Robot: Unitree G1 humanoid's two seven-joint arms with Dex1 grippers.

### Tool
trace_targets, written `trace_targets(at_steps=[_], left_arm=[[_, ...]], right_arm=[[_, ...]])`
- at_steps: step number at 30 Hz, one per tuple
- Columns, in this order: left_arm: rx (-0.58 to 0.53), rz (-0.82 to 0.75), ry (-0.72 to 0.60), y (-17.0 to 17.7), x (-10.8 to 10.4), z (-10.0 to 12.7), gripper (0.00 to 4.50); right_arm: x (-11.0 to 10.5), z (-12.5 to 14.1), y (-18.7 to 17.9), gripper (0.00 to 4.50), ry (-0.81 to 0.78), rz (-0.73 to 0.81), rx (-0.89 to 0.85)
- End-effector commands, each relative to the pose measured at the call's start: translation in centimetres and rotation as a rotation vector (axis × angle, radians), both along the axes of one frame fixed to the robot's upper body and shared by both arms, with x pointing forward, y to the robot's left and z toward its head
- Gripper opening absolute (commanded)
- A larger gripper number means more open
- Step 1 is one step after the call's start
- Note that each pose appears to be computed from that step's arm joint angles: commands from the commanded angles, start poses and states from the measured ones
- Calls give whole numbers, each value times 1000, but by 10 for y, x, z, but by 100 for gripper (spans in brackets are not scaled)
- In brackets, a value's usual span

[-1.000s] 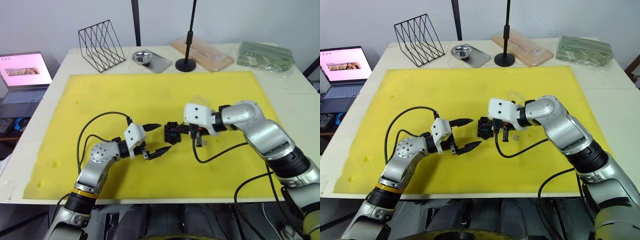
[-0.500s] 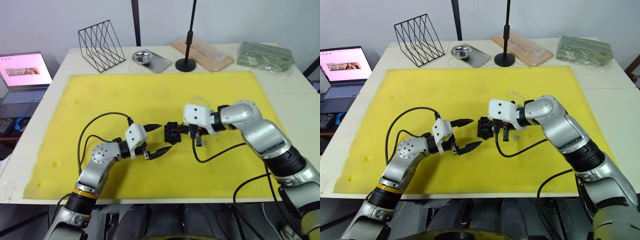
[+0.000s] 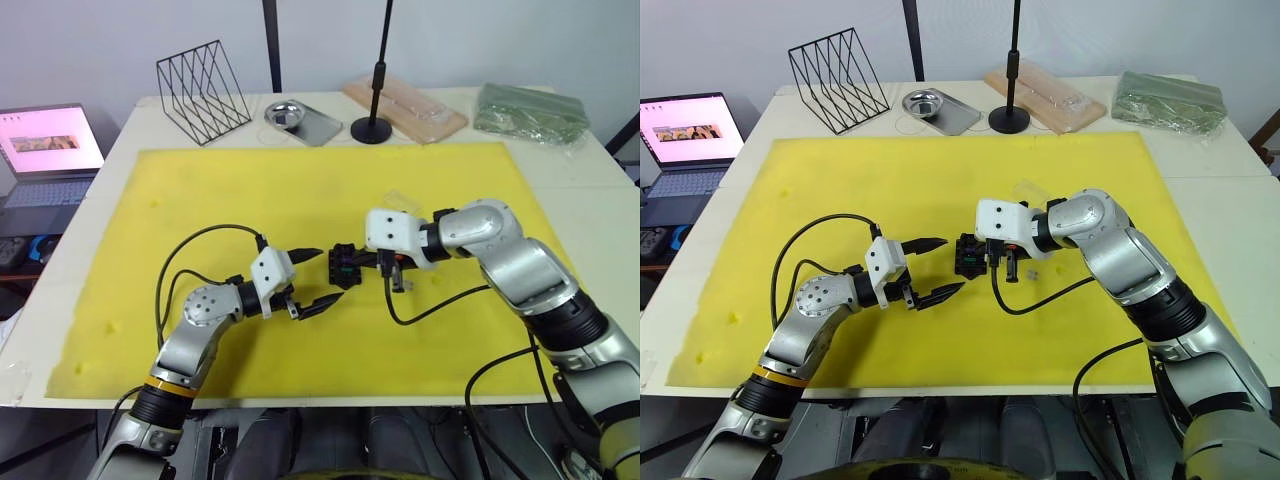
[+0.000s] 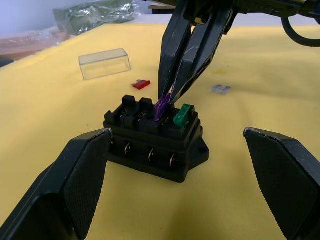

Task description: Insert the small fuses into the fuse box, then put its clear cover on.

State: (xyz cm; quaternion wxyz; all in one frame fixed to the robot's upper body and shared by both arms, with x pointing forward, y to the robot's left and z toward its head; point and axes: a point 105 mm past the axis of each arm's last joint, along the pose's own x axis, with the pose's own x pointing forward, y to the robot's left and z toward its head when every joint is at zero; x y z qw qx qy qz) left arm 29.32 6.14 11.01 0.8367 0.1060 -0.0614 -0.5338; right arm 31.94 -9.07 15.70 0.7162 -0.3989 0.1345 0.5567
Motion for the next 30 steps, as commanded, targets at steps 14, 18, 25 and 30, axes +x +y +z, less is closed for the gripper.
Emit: trace_targets(at_steps=[14, 18, 25, 30], left_arm=[[-25, 6, -35, -4, 1, 10, 446], [-20, 5, -37, -4, 1, 9, 446], [-17, 2, -39, -4, 1, 9, 446], [-16, 2, -39, -4, 1, 9, 446]], right_arm=[[1, 7, 3, 0, -19, 21, 3], [3, 10, 4, 0, -23, 17, 21], [3, 12, 6, 0, -27, 18, 31], [1, 12, 9, 0, -26, 32, 48]])
